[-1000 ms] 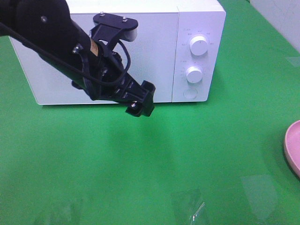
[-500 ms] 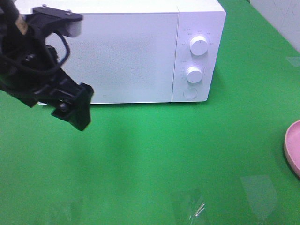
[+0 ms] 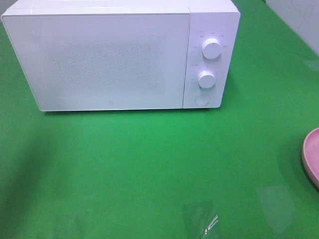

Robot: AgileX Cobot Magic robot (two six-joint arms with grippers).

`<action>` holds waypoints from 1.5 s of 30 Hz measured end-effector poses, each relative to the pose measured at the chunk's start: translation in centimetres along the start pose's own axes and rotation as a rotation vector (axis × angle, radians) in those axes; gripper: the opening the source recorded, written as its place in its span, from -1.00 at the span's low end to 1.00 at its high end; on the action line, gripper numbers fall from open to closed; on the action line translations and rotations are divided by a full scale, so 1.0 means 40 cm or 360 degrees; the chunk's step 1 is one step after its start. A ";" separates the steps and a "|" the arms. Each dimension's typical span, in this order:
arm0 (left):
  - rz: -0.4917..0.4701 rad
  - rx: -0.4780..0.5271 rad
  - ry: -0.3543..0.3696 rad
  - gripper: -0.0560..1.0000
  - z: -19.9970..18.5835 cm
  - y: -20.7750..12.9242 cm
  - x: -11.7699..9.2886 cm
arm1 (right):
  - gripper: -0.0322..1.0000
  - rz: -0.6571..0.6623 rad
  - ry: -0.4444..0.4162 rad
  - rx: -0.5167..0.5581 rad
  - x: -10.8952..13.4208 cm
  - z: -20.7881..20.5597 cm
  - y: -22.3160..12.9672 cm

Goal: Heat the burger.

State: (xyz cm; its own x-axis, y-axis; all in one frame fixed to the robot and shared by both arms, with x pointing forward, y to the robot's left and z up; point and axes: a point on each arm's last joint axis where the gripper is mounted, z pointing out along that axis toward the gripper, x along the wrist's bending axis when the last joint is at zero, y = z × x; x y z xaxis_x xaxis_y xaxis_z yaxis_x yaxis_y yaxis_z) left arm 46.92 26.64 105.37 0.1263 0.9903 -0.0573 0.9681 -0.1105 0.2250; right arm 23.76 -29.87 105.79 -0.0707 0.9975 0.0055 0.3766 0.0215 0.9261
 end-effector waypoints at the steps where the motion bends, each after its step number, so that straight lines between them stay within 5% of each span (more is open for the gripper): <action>1: 0.0000 0.0000 0.0000 0.97 0.000 0.000 0.000 | 0.54 0.0000 0.0000 0.0000 0.000 0.000 0.000; 16: -0.0052 -0.0219 0.0000 0.97 -0.021 -0.271 0.014 | 0.54 0.0000 0.0000 0.0000 0.000 0.000 0.000; 23: -0.0030 -0.0500 0.0011 0.97 -0.048 -0.377 0.010 | 0.54 0.0000 0.0000 0.0000 0.000 0.000 0.000; 27: -0.0002 -0.0831 0.0044 0.97 -0.095 -0.450 0.010 | 0.54 0.0000 0.0000 0.0000 0.000 0.000 0.000; 45: 0.0131 -0.1404 0.0104 0.97 -0.145 -0.585 0.004 | 0.54 0.0000 0.0000 0.0000 0.000 0.000 0.000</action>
State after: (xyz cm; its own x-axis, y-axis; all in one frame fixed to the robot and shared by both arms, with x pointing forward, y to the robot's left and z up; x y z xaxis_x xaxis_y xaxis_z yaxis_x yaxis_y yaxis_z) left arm 23.05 29.86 105.73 0.1492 0.9879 0.0419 0.4337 -0.1034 0.8951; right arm 23.76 -29.87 105.79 -0.0707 0.9975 0.0055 0.3766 0.0215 0.9261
